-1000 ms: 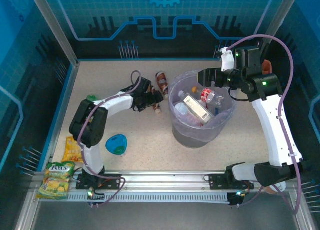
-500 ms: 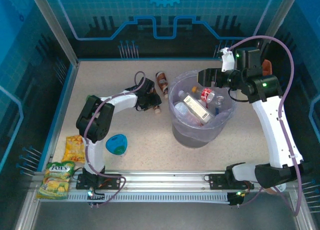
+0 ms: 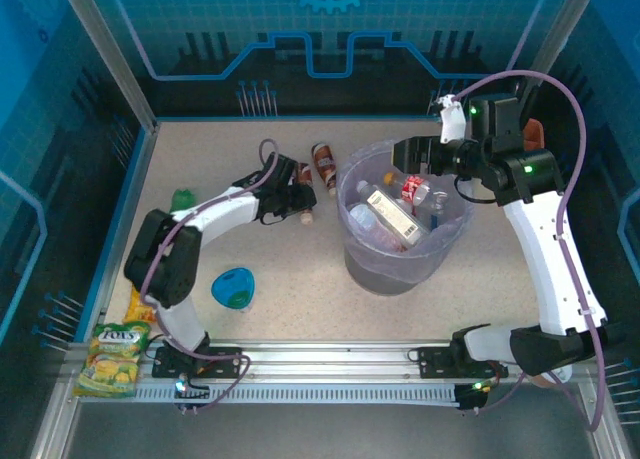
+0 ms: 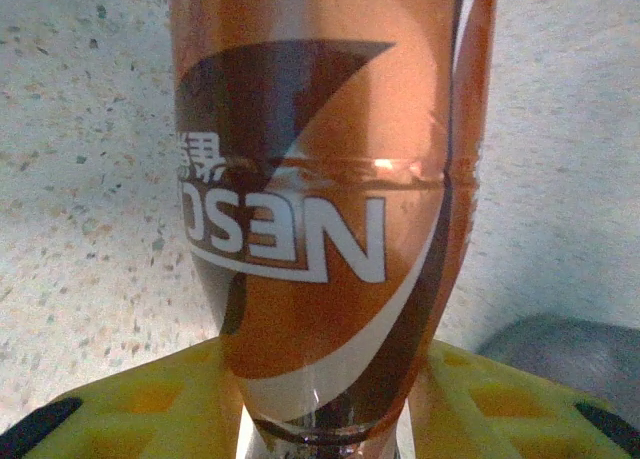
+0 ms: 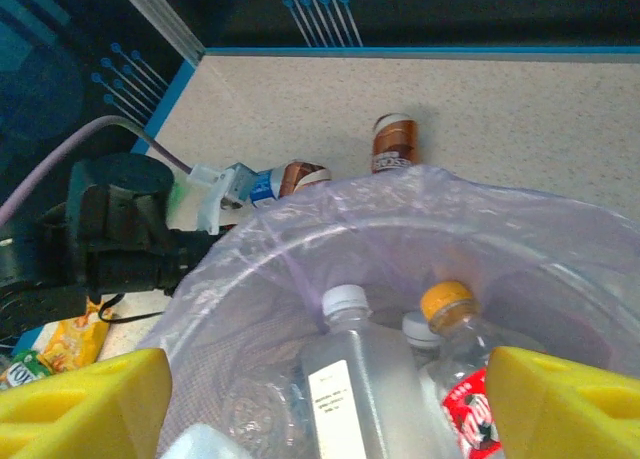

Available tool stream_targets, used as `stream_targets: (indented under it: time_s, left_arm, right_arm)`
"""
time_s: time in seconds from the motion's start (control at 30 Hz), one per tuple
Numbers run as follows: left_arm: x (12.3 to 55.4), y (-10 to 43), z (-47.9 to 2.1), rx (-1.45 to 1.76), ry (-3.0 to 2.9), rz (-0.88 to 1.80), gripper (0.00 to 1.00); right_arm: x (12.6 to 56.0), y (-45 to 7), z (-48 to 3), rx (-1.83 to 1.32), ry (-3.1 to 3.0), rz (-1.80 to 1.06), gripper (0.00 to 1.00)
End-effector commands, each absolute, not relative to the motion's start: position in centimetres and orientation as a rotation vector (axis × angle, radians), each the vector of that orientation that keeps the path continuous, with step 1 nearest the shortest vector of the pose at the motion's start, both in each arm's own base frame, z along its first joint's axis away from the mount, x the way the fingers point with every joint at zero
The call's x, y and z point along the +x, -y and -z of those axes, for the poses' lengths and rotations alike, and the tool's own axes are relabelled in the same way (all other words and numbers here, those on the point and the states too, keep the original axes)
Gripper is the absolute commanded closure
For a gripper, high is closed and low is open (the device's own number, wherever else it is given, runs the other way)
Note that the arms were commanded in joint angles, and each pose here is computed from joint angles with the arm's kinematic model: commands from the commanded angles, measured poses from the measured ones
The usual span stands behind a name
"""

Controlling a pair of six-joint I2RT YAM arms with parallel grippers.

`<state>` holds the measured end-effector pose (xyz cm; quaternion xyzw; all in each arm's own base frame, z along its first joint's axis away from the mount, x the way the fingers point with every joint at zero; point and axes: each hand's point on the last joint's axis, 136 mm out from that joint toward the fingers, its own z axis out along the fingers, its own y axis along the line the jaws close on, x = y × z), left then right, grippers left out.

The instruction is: Put the plastic bottles in the bin

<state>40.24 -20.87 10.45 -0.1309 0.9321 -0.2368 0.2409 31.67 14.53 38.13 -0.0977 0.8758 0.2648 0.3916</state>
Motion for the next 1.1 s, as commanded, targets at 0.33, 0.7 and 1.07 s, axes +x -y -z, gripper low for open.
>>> stream_targets:
  time_s: [0.33, 0.7, 1.07]
  left_arm:
    - [33.2, 20.9, -27.6, 0.065, -2.109, 0.903, 0.66]
    - [29.8, 21.3, -32.0, 0.378, -1.938, 0.861, 0.66]
    - [30.3, 22.7, -33.1, 0.455, -1.885, 0.891, 0.66]
  right_arm:
    - [33.3, -25.7, -43.5, -0.465, -2.052, -0.956, 0.17]
    - [34.0, -32.6, -41.7, -0.656, -2.162, -1.037, 0.03]
    - [33.8, -34.8, -38.6, -0.693, -2.262, -1.131, 0.22]
